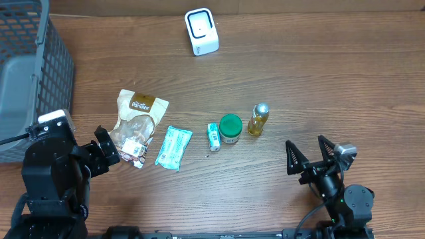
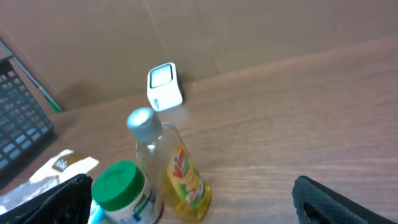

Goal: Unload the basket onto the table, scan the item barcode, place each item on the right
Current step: 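Swing the right gripper over to the Vim soap bottle, then lower the right gripper around the Vim bottle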

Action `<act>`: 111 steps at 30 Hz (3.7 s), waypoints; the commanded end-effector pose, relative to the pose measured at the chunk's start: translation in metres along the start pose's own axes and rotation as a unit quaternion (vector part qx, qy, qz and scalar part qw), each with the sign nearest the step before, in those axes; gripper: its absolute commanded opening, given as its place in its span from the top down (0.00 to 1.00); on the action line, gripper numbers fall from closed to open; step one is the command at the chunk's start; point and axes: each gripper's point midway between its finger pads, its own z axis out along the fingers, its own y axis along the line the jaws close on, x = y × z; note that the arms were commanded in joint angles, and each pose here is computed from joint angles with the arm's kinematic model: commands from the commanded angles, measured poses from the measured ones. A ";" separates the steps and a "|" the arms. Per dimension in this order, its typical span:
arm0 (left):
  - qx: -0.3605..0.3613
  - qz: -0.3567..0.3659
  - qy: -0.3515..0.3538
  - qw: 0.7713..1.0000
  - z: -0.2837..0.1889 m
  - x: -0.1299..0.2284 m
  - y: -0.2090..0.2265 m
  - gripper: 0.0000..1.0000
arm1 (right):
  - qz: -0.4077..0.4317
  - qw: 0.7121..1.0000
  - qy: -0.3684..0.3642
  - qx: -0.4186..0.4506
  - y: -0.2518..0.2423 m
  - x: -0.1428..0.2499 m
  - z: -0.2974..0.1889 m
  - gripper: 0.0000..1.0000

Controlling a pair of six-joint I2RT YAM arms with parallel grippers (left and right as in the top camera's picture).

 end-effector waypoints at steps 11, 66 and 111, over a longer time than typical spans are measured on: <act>-0.010 -0.004 -0.007 1.000 -0.002 -0.002 0.004 0.00 | -0.025 0.999 -0.026 0.004 0.057 -0.144 -0.049 0.00; -0.010 -0.004 -0.007 1.000 -0.002 -0.002 0.004 0.00 | 0.041 0.845 0.480 0.230 0.056 -0.015 0.104 0.20; -0.010 -0.004 -0.007 1.000 -0.002 -0.002 0.004 0.00 | 0.047 0.853 0.471 0.219 0.060 -0.015 0.112 0.12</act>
